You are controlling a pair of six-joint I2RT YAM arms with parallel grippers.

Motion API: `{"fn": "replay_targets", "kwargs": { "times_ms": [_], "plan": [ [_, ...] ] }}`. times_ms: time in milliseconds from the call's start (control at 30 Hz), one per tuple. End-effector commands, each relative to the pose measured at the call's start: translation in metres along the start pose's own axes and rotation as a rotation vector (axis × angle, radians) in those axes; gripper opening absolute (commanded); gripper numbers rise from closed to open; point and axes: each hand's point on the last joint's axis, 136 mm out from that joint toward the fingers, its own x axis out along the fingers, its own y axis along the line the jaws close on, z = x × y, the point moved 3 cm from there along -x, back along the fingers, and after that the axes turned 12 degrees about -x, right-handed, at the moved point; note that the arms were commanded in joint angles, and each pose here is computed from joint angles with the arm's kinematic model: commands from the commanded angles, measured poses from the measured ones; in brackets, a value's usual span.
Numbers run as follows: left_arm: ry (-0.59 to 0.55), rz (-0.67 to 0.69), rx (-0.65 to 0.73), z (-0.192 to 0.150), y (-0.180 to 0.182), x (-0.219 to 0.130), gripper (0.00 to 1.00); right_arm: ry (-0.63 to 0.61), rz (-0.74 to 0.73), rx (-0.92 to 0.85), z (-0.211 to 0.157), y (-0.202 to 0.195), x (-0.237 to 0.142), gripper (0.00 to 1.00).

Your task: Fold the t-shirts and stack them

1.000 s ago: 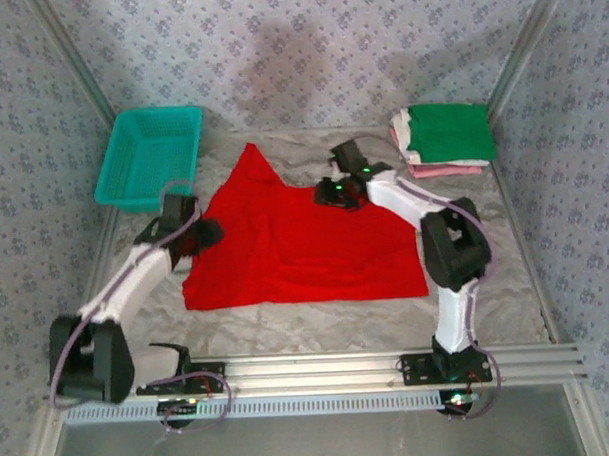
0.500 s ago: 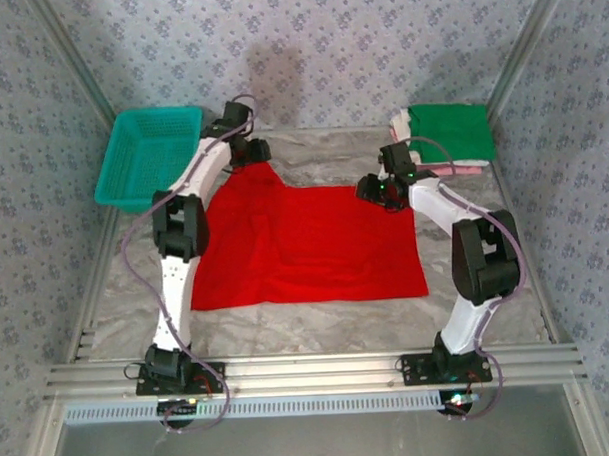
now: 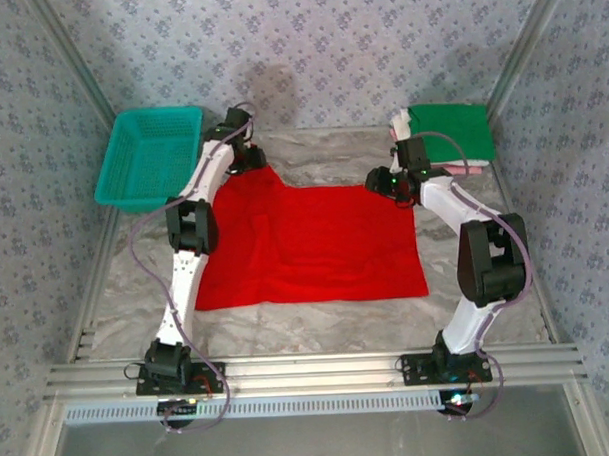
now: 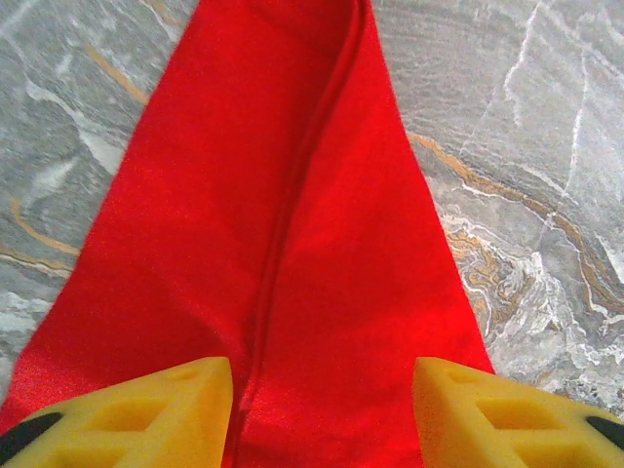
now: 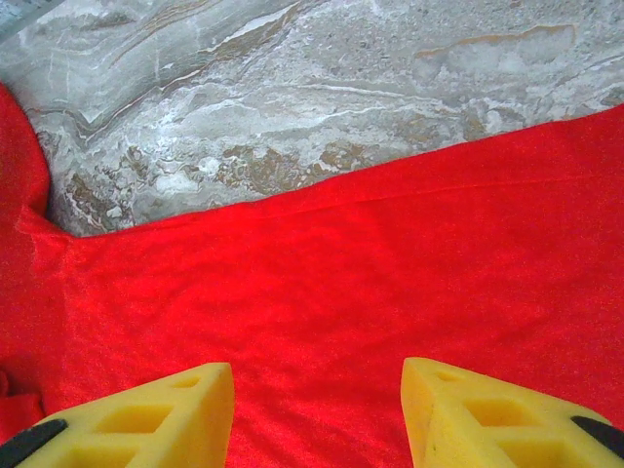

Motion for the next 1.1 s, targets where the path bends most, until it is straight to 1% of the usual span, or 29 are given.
{"fn": "replay_targets", "kwargs": {
  "times_ms": [0,67,133,267,400,467,600,700,833,933,1000,1067],
  "plan": [
    [0.037,-0.008,-0.002,-0.009,0.001,0.012,0.48,0.011,0.013,-0.001,-0.001,-0.003,-0.002,0.51],
    [0.036,-0.004,-0.001,-0.009,0.001,0.013,0.47,0.009,0.016,-0.001,-0.001,-0.003,-0.002,0.51],
    [0.034,-0.008,-0.004,-0.008,0.001,0.013,0.4,0.009,0.014,0.001,-0.002,-0.004,-0.002,0.51],
    [0.027,-0.039,-0.004,-0.006,-0.005,0.01,0.17,0.008,0.016,0.011,-0.001,-0.008,0.0,0.51],
    [-0.004,-0.075,-0.013,0.002,-0.016,-0.007,0.02,0.005,0.004,0.036,0.004,-0.019,0.002,0.52],
    [-0.034,-0.101,-0.011,0.009,-0.025,-0.023,0.0,0.015,-0.01,0.054,0.006,-0.027,0.004,0.52],
    [-0.111,-0.152,-0.01,0.024,-0.044,-0.062,0.0,0.033,-0.061,0.1,0.01,-0.048,0.009,0.52],
    [-0.151,-0.177,-0.003,0.029,-0.056,-0.091,0.0,0.056,-0.109,0.156,0.01,-0.07,0.014,0.52],
    [-0.176,-0.187,0.015,0.025,-0.068,-0.121,0.0,0.095,-0.16,0.212,0.01,-0.096,0.026,0.52],
    [-0.179,-0.176,0.023,0.018,-0.074,-0.139,0.0,0.135,-0.185,0.212,0.01,-0.109,0.037,0.54],
    [-0.178,-0.153,0.033,0.012,-0.074,-0.147,0.0,0.171,-0.189,0.216,0.01,-0.114,0.045,0.55],
    [-0.175,-0.131,0.043,0.005,-0.074,-0.152,0.0,0.177,-0.177,0.209,0.013,-0.116,0.052,0.56]
  ]
}}
